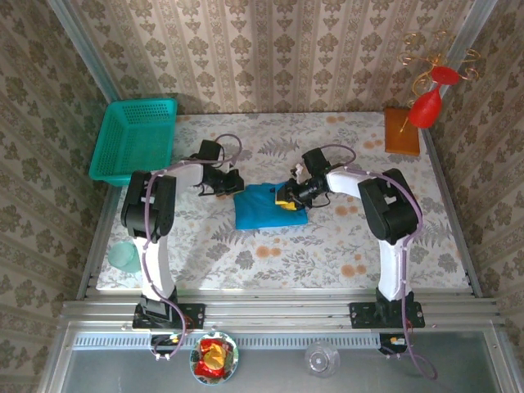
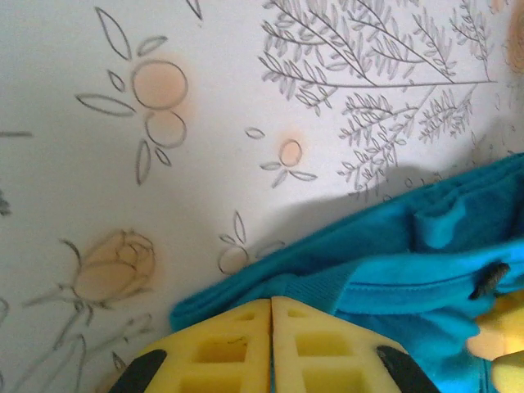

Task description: Fold the inside-out t-shirt

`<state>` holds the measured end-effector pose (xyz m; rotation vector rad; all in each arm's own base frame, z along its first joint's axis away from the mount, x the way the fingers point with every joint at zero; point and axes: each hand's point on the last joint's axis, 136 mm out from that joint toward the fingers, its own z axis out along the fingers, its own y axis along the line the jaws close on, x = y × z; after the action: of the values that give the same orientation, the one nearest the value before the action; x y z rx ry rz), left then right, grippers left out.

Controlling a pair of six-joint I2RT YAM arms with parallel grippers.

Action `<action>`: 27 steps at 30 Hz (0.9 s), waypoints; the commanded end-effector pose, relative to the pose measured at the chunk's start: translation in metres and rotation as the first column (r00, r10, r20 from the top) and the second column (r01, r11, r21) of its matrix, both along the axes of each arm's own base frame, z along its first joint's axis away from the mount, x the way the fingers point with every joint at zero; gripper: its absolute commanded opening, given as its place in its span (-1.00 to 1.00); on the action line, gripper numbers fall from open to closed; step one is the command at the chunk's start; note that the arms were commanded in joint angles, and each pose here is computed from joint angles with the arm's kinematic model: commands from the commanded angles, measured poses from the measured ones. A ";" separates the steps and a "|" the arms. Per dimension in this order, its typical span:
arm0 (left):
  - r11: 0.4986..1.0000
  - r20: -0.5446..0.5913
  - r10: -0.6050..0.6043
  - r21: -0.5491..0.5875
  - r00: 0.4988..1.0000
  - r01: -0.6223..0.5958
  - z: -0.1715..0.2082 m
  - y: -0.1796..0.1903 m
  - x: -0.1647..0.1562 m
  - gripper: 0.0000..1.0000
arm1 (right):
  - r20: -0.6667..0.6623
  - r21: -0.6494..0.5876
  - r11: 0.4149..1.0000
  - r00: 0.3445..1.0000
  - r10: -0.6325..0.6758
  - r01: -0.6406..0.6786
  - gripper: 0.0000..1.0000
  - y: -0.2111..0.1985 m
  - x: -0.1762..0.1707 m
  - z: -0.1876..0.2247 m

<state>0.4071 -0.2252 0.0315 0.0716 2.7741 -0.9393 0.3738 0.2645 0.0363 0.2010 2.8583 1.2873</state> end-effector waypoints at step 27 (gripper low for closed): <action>0.985 -0.116 -0.170 0.013 0.979 0.172 -0.014 -0.029 -0.116 -0.82 | -0.084 -0.144 0.989 0.996 0.015 -0.027 -0.36 0.005 -0.036 -0.025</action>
<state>0.2884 -0.2700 0.0361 0.2850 2.8654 -1.1153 0.3470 0.2937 0.0485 0.0903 2.8839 1.2634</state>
